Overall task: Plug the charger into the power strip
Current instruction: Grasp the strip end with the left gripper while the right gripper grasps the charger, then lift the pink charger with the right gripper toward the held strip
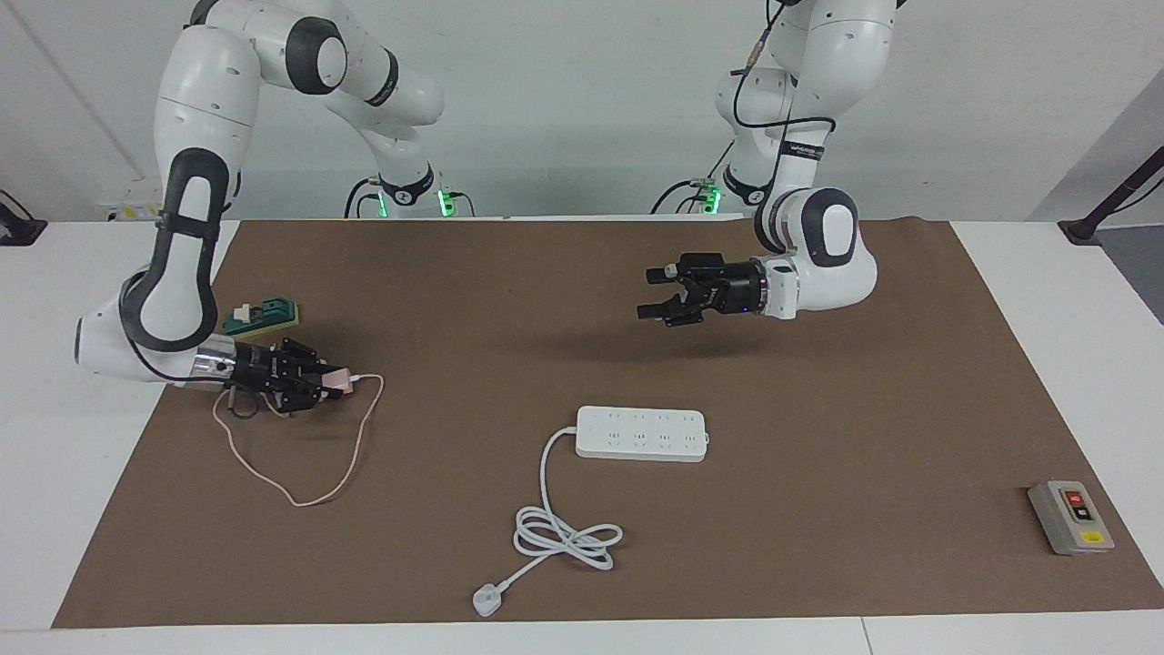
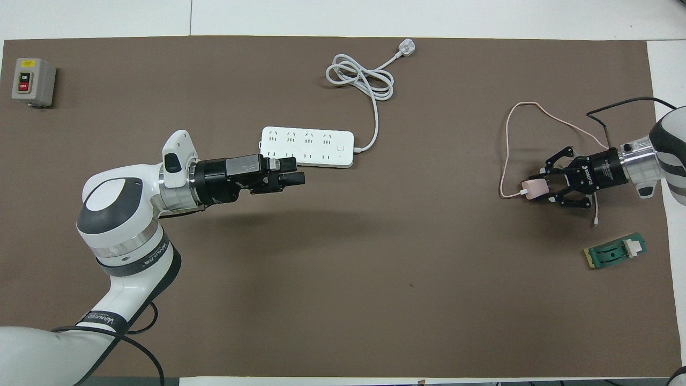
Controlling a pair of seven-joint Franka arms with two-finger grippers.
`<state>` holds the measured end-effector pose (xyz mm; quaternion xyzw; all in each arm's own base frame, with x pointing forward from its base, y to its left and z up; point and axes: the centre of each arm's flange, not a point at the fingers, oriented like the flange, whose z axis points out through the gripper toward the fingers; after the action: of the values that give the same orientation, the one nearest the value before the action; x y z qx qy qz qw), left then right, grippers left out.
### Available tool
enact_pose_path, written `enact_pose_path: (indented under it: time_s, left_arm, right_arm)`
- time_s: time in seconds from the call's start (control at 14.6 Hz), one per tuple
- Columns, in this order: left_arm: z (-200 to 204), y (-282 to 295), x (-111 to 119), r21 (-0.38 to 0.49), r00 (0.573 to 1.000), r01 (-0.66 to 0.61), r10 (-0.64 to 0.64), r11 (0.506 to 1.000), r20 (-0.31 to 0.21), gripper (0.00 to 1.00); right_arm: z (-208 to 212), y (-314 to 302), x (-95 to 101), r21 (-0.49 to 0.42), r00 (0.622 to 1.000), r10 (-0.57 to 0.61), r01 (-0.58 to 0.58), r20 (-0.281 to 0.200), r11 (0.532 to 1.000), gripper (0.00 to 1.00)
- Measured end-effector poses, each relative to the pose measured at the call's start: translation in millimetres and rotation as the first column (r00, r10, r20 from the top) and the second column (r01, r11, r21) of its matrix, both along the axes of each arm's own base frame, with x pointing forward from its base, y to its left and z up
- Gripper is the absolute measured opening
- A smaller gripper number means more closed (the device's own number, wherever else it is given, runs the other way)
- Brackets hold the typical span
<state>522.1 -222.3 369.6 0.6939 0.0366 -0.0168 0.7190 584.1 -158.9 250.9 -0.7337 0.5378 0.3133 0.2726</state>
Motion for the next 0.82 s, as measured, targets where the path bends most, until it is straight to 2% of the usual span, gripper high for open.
enact_pose_path:
  time_s: [0.2, 0.34, 0.61, 0.82]
  left_arm:
    - [-8, -1, 2, 0.001, 1.000, 0.002, -0.002, 1.000, -0.013, 1.00]
    - [-9, -2, 4, 0.000, 1.000, 0.002, -0.002, 1.000, -0.013, 1.00]
    - [-1, -3, 9, -0.005, 1.000, 0.002, -0.002, 1.000, 0.005, 1.00]
    - [2, -3, 11, -0.008, 1.000, 0.003, -0.003, 1.000, 0.011, 1.00]
  right_arm:
    - [20, 11, 7.9, 0.056, 1.000, -0.005, 0.005, -0.002, 0.998, 0.47]
    - [48, 31, 18.1, 0.077, 0.999, -0.025, 0.026, -0.024, 0.997, 0.47]
    - [110, 117, 37.1, 0.093, 0.998, -0.025, 0.031, -0.061, 0.995, 0.47]
    - [134, 175, 43.8, 0.105, 0.996, -0.037, 0.045, -0.076, 0.993, 0.47]
